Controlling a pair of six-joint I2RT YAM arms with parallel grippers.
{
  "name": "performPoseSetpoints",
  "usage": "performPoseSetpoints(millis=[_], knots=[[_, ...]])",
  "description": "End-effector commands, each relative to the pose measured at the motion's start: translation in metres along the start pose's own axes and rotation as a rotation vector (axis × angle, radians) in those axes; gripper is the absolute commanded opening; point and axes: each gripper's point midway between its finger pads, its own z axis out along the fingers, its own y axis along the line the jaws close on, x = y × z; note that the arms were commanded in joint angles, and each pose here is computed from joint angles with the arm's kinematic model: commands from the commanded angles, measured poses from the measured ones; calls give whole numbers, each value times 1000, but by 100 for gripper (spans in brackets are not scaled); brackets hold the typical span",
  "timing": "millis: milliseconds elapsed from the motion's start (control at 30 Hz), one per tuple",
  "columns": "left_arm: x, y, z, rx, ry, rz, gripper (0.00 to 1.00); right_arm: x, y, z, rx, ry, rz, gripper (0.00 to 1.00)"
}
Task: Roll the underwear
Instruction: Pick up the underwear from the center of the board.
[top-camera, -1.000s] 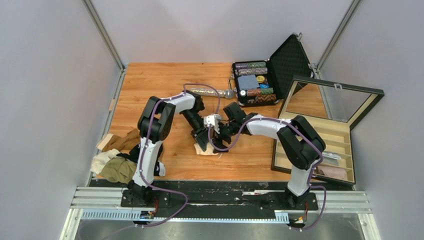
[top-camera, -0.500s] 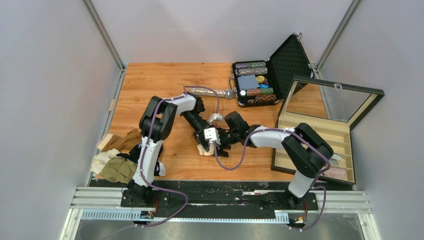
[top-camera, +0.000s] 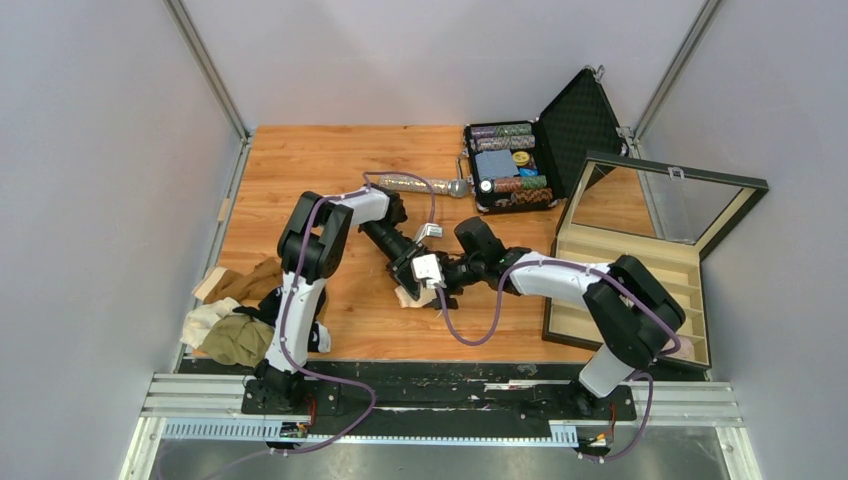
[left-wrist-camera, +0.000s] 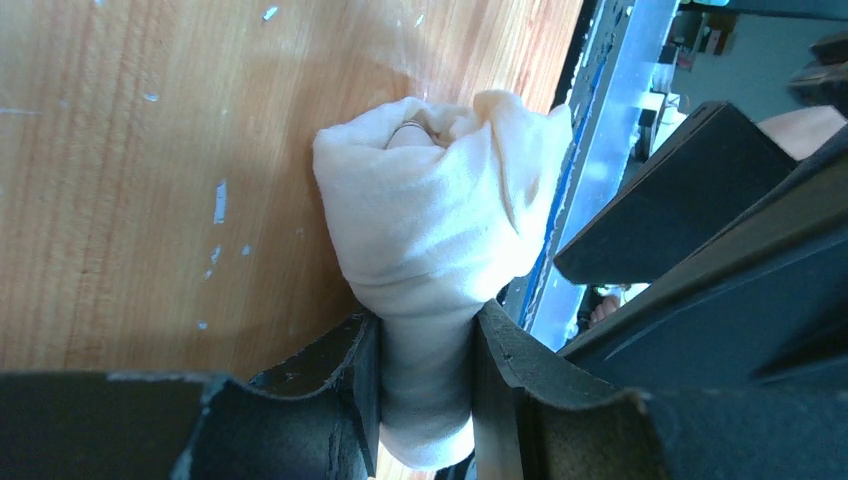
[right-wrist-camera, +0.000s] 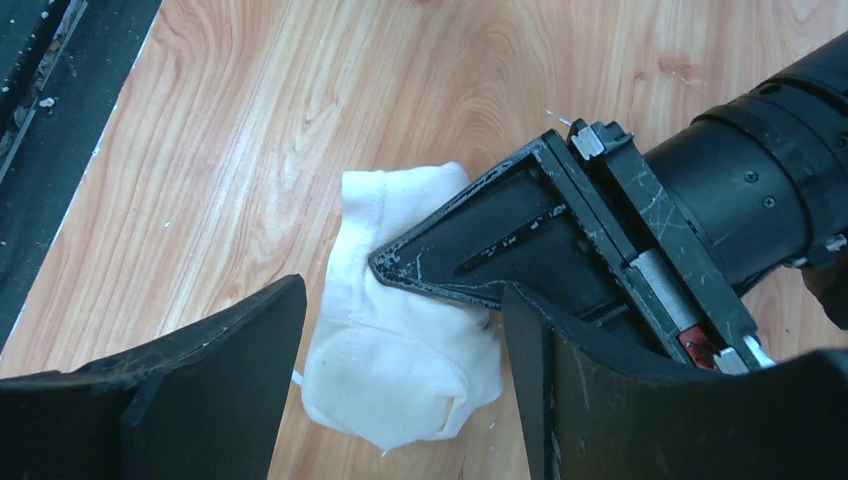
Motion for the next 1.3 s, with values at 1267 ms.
performPoseSetpoints(millis=[1267], knots=[[-12,21,8,-15,-28,130,0,62,-2,38,-87,165,56,62]])
